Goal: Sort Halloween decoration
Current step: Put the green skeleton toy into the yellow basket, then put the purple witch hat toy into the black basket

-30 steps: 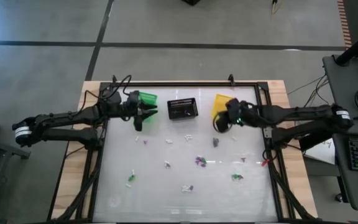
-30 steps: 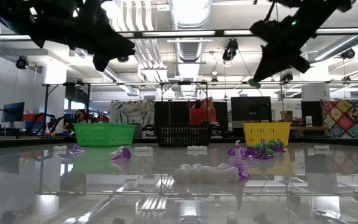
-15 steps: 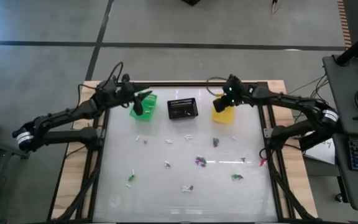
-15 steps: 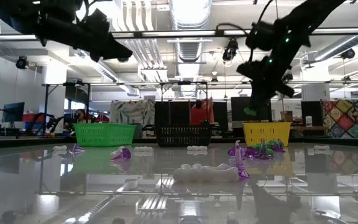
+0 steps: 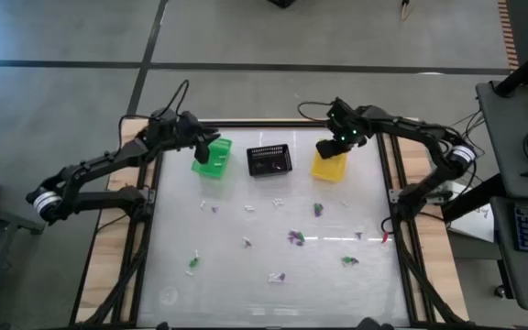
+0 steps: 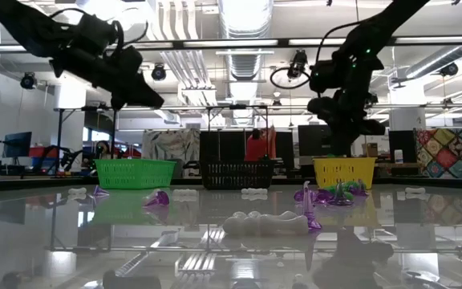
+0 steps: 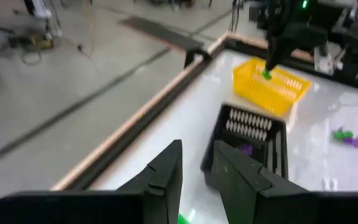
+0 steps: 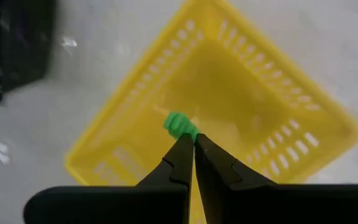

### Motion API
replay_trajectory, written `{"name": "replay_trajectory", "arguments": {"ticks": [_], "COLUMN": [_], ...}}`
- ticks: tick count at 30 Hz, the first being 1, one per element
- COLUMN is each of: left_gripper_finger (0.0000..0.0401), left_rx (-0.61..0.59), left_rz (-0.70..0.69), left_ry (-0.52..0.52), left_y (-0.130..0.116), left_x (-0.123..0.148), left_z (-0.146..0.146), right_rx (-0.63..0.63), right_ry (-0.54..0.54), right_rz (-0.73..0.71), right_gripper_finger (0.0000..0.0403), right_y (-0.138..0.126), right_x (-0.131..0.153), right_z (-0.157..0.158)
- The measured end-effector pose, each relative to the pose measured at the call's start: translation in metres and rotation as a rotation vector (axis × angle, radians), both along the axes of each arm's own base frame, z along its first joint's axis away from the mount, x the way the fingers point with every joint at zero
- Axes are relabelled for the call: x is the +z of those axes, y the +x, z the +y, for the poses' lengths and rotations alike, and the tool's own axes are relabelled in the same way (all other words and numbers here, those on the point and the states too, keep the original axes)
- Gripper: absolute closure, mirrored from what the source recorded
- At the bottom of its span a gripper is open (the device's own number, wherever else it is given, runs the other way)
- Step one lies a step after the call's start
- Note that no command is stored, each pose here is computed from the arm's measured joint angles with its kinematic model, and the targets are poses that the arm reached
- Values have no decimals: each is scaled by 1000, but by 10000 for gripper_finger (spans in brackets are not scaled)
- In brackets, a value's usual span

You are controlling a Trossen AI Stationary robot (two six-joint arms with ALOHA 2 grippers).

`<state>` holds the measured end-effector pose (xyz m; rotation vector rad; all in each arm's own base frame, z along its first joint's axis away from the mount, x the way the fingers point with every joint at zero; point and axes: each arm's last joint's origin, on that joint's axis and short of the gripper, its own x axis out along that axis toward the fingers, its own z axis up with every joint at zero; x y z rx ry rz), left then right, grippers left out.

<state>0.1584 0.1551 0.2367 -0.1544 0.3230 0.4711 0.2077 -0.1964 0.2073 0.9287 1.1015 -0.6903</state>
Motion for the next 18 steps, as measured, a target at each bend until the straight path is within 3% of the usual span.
{"name": "replay_trajectory", "arguments": {"ticks": [10, 18], "left_gripper_finger": [326, 326], "left_rx": [-6, -49], "left_rz": [2, -40], "left_ry": [7, -53], "left_y": [2, 5], "left_x": [-1, 0], "left_z": [1, -4], "right_rx": [45, 77], "right_ry": [8, -60], "right_rz": [64, 10], "right_gripper_finger": [394, 394], "right_y": [6, 6], "right_x": [-18, 0], "right_z": [2, 5]}}
